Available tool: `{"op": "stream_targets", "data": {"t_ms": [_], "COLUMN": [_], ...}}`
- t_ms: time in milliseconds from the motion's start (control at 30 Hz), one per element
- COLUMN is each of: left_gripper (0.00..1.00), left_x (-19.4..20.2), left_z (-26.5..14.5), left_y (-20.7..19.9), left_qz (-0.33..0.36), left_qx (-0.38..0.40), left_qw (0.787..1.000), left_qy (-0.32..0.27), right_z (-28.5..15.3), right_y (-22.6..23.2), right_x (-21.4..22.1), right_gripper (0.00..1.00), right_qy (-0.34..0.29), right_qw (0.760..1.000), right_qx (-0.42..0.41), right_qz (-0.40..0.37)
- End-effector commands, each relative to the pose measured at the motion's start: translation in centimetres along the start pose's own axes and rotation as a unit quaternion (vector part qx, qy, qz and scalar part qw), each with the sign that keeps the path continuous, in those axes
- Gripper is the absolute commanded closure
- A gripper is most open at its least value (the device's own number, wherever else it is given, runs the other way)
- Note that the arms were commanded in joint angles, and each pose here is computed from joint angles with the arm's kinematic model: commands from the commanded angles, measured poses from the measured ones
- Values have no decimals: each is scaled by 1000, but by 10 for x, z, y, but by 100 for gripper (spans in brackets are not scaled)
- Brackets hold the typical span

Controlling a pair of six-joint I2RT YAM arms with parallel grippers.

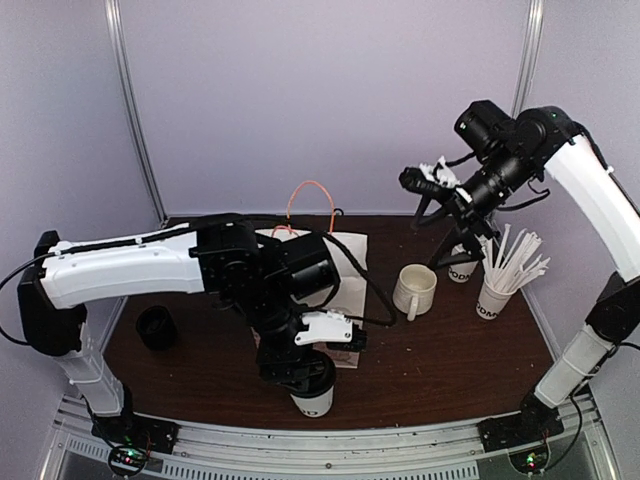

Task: Pack the takeout coffee

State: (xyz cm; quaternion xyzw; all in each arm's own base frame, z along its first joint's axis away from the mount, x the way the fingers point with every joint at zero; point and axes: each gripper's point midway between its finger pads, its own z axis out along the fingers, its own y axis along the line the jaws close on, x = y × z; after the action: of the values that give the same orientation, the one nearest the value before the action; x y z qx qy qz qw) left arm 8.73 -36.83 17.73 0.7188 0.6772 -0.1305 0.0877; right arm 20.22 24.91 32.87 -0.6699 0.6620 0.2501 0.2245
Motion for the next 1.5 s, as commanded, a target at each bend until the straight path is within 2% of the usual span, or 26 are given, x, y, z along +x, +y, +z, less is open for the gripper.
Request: {"op": "stream_targets", "data": {"t_ms": [0,67,133,333,500,600,733,833,900,967,1033,1133,1200,1467], "left_gripper": [32,32,32,32,32,31,29,29,28,27,26,25,25,28], "left_x": [-12,-16,-21,-22,-25,-20,-1,23,36,42,43,35,27,-1], "left_z": [-49,-68,-91,-177,-258,-296,-327,-346,-356,-367,-377,-385,-382,-337], "left_y": [-29,-37,-42,-52,-58,-54,-36,-12,2,12,17,22,26,63], "left_qz": [7,8,5,-19,-17,-15,-23,-49,-64,-71,-72,-64,-55,-59], "left_qx": [1,-5,-15,-39,-68,-107,-190,-277,-330,-369,-393,-415,-424,-398], "left_qw": [999,998,996,985,957,937,914,894,877,860,844,829,829,868], "left_qy": [-43,-61,-84,-168,-280,-333,-358,-349,-343,-346,-358,-369,-360,-292], "right_z": [-32,-25,-9,21,56,71,74,69,67,64,59,45,36,9], "right_y": [-14,-43,-69,-99,-93,-104,-119,-122,-119,-112,-106,-98,-93,-62], "right_x": [-51,-64,-67,-89,-110,-122,-130,-133,-133,-134,-135,-138,-137,-130], "right_gripper": [0,1,2,1,2,7,21,38,57,81,97,100,100,100], "right_qy": [-100,-115,-104,-108,-101,-94,-98,-104,-106,-108,-112,-119,-121,-132], "right_qw": [995,992,991,990,993,991,987,985,985,987,987,986,985,984], "right_qx": [6,33,51,58,37,76,114,127,122,112,106,111,120,117], "right_qz": [13,36,64,76,55,54,63,60,55,49,44,32,23,-2]}}
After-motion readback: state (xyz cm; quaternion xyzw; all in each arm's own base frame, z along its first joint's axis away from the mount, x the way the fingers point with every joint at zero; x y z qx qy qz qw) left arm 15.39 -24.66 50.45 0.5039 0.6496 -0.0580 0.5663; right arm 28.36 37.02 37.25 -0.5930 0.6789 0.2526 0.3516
